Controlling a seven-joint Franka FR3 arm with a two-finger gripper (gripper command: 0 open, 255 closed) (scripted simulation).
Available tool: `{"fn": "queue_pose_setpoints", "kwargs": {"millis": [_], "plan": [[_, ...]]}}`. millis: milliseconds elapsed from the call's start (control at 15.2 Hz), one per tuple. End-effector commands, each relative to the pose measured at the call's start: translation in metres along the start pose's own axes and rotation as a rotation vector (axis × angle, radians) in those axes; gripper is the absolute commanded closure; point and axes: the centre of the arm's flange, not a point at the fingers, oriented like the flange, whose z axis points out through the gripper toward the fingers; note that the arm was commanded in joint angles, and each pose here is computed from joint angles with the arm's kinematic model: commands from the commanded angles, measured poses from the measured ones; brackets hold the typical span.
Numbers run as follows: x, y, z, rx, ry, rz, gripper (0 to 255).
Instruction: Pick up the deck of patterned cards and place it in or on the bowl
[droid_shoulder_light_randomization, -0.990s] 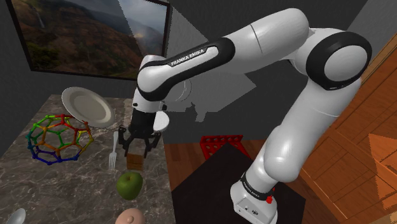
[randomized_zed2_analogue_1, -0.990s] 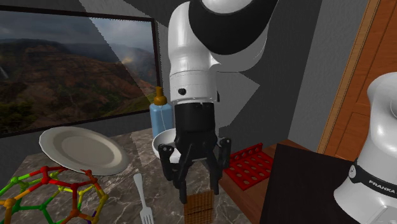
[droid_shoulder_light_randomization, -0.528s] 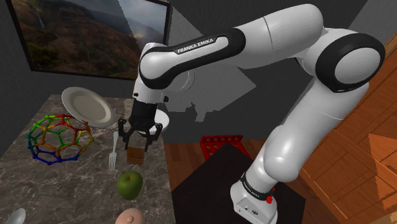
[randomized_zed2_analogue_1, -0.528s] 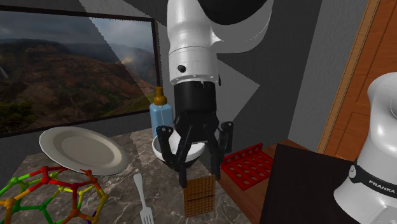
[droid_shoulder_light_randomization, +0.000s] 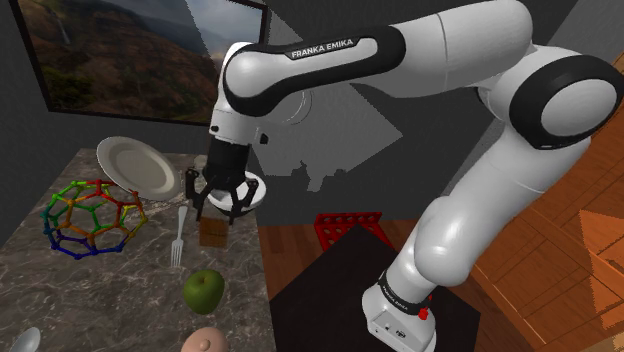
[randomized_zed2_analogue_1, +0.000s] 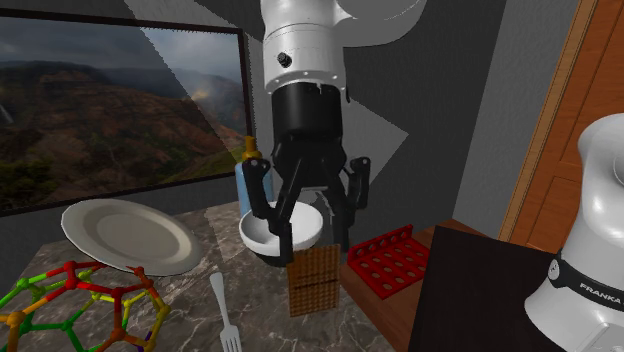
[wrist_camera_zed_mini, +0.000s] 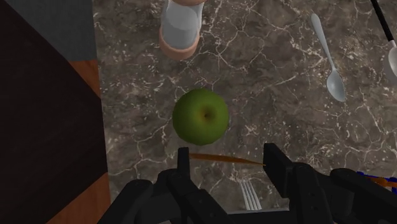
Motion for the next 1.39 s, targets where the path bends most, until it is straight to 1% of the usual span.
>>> {"fn": "queue_pose_setpoints", "kwargs": {"millis": [0,66,1320], "plan": [[-0.004,-0.002,-0.009,0.000,0.000,0.000,255],[-0.005,-0.002,-0.011,0.000,0.000,0.000,255],[0.199,0.027,-0.153,0.000,0.000,0.000,255]]}}
